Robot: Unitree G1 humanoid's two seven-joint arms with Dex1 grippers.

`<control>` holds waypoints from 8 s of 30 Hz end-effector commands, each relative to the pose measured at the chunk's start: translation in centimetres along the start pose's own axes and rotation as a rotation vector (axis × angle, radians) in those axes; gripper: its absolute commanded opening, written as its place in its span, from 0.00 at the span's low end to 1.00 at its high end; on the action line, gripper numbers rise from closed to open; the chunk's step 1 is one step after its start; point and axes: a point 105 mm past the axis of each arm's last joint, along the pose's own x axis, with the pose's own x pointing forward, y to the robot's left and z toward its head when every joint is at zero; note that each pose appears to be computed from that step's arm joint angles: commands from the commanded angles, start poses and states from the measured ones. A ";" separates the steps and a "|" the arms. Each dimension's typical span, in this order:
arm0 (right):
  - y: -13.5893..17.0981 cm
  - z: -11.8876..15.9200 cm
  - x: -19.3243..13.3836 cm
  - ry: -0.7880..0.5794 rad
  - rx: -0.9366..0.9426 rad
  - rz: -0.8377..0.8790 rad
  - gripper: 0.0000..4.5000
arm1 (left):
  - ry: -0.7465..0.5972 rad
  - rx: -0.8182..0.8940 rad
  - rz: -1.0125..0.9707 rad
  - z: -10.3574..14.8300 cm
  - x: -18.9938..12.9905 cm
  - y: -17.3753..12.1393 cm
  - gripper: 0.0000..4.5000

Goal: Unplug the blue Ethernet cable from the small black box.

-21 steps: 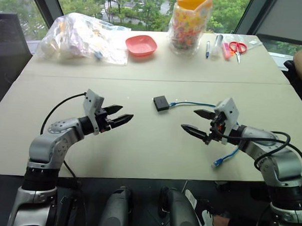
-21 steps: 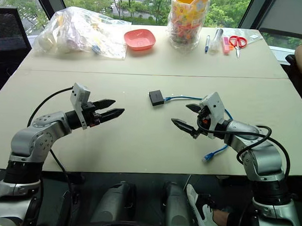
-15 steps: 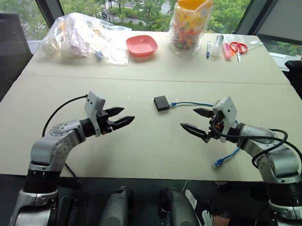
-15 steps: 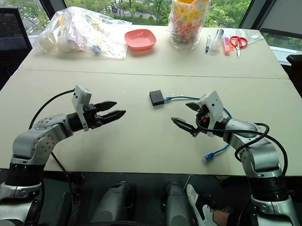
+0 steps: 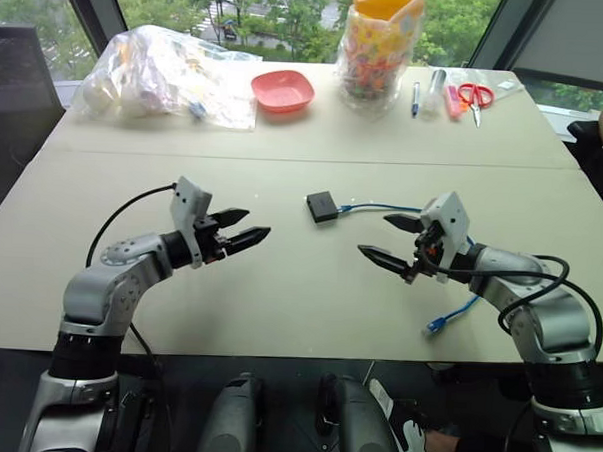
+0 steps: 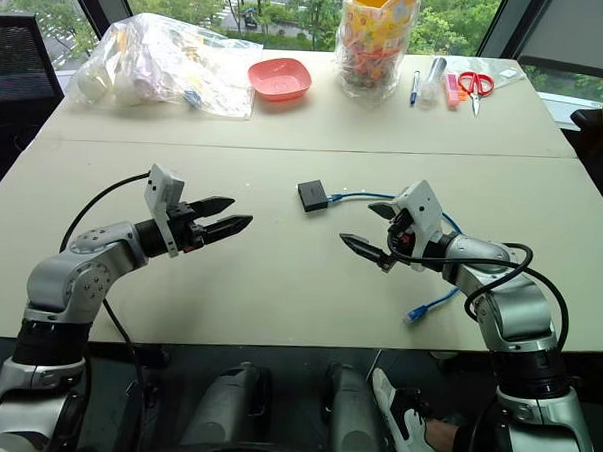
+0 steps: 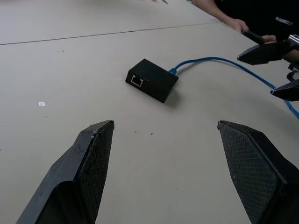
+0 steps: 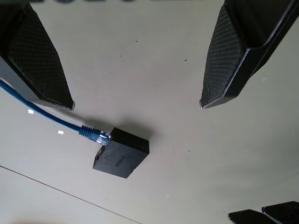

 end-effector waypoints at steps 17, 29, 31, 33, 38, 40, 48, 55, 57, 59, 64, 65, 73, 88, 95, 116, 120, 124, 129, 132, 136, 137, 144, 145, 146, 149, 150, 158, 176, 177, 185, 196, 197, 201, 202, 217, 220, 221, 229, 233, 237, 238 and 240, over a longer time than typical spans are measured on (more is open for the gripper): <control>-6.6 0.2 9.7 0.175 -0.232 0.042 1.00 | 0.125 0.129 -0.175 2.7 -3.7 -0.8 0.82; -4.0 -3.1 11.0 0.432 -0.260 0.255 0.22 | 0.059 0.082 -0.025 2.0 -5.5 -1.8 0.83; -3.5 -3.1 10.9 0.440 -0.260 0.301 0.01 | 0.060 0.079 -0.006 1.6 -5.8 -1.6 0.83; -3.1 -2.7 11.2 0.421 -0.253 0.316 0.01 | 0.059 0.078 -0.003 1.2 -5.8 -1.2 0.83; -4.7 2.2 13.0 0.193 -0.518 0.098 0.01 | -0.037 0.078 0.004 2.9 -3.9 2.0 0.83; -4.7 3.9 13.2 0.106 -0.661 0.033 0.01 | -0.083 0.044 0.012 3.9 -2.9 3.6 0.83; -1.7 8.6 10.7 -0.237 -1.014 -0.128 0.01 | -0.164 -0.134 -0.244 7.9 2.7 4.7 0.83; -0.8 9.1 9.6 -0.230 -1.064 -0.168 0.01 | -0.161 -0.136 -0.331 10.0 6.9 3.6 0.83; -0.7 9.2 9.4 -0.223 -1.068 -0.174 0.01 | -0.149 -0.121 -0.354 10.2 7.7 3.1 0.83; -0.7 9.1 9.3 -0.213 -1.078 -0.178 0.01 | -0.141 -0.115 -0.364 10.2 8.4 2.7 0.83; -0.4 9.2 9.2 -0.210 -1.079 -0.185 0.00 | -0.126 -0.109 -0.398 10.1 8.8 2.1 0.55; -0.4 9.2 9.2 -0.209 -1.079 -0.186 0.00 | -0.117 -0.107 -0.405 10.0 8.8 2.0 0.46; 0.2 9.1 9.4 -0.192 -1.105 -0.171 0.00 | -0.113 -0.108 -0.390 9.7 8.5 2.4 0.11; 1.8 8.4 4.2 -0.547 0.280 -0.146 0.80 | -0.279 -0.357 -0.583 10.3 6.5 0.8 0.11; 5.5 9.2 4.6 -0.662 0.659 0.089 0.80 | -0.389 -0.515 -0.686 11.8 5.7 -0.8 0.11; 5.0 10.6 4.9 -0.751 0.747 0.110 0.80 | -0.368 -0.577 -0.717 10.4 5.6 -2.7 0.11; 4.9 10.8 5.0 -0.755 0.749 0.109 0.80 | -0.359 -0.577 -0.720 10.2 5.5 -2.8 0.11; 4.9 10.8 5.1 -0.755 0.749 0.111 0.80 | -0.352 -0.576 -0.722 10.0 5.5 -2.9 0.11; 5.0 10.9 5.2 -0.754 0.749 0.121 0.68 | -0.346 -0.577 -0.726 9.8 5.5 -3.1 0.11; 4.9 10.9 5.2 -0.757 0.751 0.122 0.38 | -0.344 -0.576 -0.726 9.7 5.6 -3.2 0.11; 5.2 10.9 5.3 -0.752 0.757 0.145 0.01 | -0.347 -0.576 -0.721 9.7 5.6 -3.1 0.11; 5.3 10.9 5.4 -0.747 0.759 0.151 0.01 | -0.348 -0.576 -0.720 9.7 5.6 -3.1 0.11; 5.8 10.6 5.5 -0.734 0.784 0.191 0.01 | -0.359 -0.564 -0.679 9.7 5.7 -2.4 0.11; 5.4 10.5 5.4 -0.739 0.793 0.167 0.01 | -0.364 -0.555 -0.664 9.8 5.5 -2.0 0.11; 4.8 10.3 5.2 -0.747 0.800 0.141 0.01 | -0.373 -0.548 -0.649 10.0 5.2 -1.6 0.11; 2.4 9.8 4.2 -0.776 0.815 0.044 0.01 | -0.415 -0.536 -0.602 10.8 3.9 -0.1 0.11; 1.7 9.7 3.9 -0.782 0.815 0.021 0.01 | -0.424 -0.530 -0.587 11.0 3.5 0.4 0.11; 1.8 9.7 4.3 -0.743 0.784 0.035 0.01 | -0.428 -0.514 -0.590 11.2 3.6 0.3 0.11; 5.3 11.0 5.0 -0.738 0.760 0.196 0.85 | -0.401 -0.570 -0.690 9.9 5.5 -2.6 0.11; 5.2 11.0 5.0 -0.740 0.762 0.194 0.85 | -0.399 -0.570 -0.691 9.9 5.5 -2.7 0.11; 4.9 11.0 5.1 -0.756 0.786 0.181 0.85 | -0.390 -0.575 -0.697 9.7 5.6 -3.0 0.11; 4.9 11.1 5.4 -0.766 0.810 0.192 0.01 | -0.386 -0.583 -0.692 9.5 5.6 -3.1 0.11; 5.0 11.1 5.4 -0.767 0.814 0.195 0.01 | -0.386 -0.582 -0.690 9.5 5.6 -3.1 0.11; 4.8 10.8 5.4 -0.762 0.831 0.184 0.01 | -0.389 -0.579 -0.672 9.4 5.5 -2.7 0.11; 4.3 10.6 5.2 -0.766 0.837 0.159 0.01 | -0.389 -0.573 -0.659 9.4 5.4 -2.5 0.11; -8.4 14.2 -1.8 -0.716 0.449 -0.315 0.01 | -0.392 -0.327 -0.331 9.8 4.9 2.2 0.11; -10.5 15.7 -2.7 -0.672 0.326 -0.401 0.01 | -0.373 -0.248 -0.312 9.3 5.9 1.4 0.11; -11.0 16.2 -2.9 -0.661 0.292 -0.415 0.01 | -0.378 -0.237 -0.308 9.3 6.1 1.2 0.11; -13.5 11.1 -0.5 -0.409 0.318 -0.493 0.01 | -0.350 -0.036 -0.227 8.3 7.0 -0.1 0.11; -14.4 3.4 1.4 -0.106 0.356 -0.645 0.01 | -0.363 -0.035 -0.175 8.3 6.6 0.9 0.11; -13.2 0.2 2.3 0.006 0.368 -0.616 0.01 | -0.341 -0.024 -0.166 7.8 6.4 1.1 0.11; -12.8 -0.3 2.5 0.027 0.369 -0.599 0.01 | -0.338 -0.026 -0.167 7.8 6.4 1.2 0.11; -12.4 -0.7 2.4 0.045 0.372 -0.595 0.19 | -0.350 -0.073 -0.152 7.6 6.3 1.7 0.11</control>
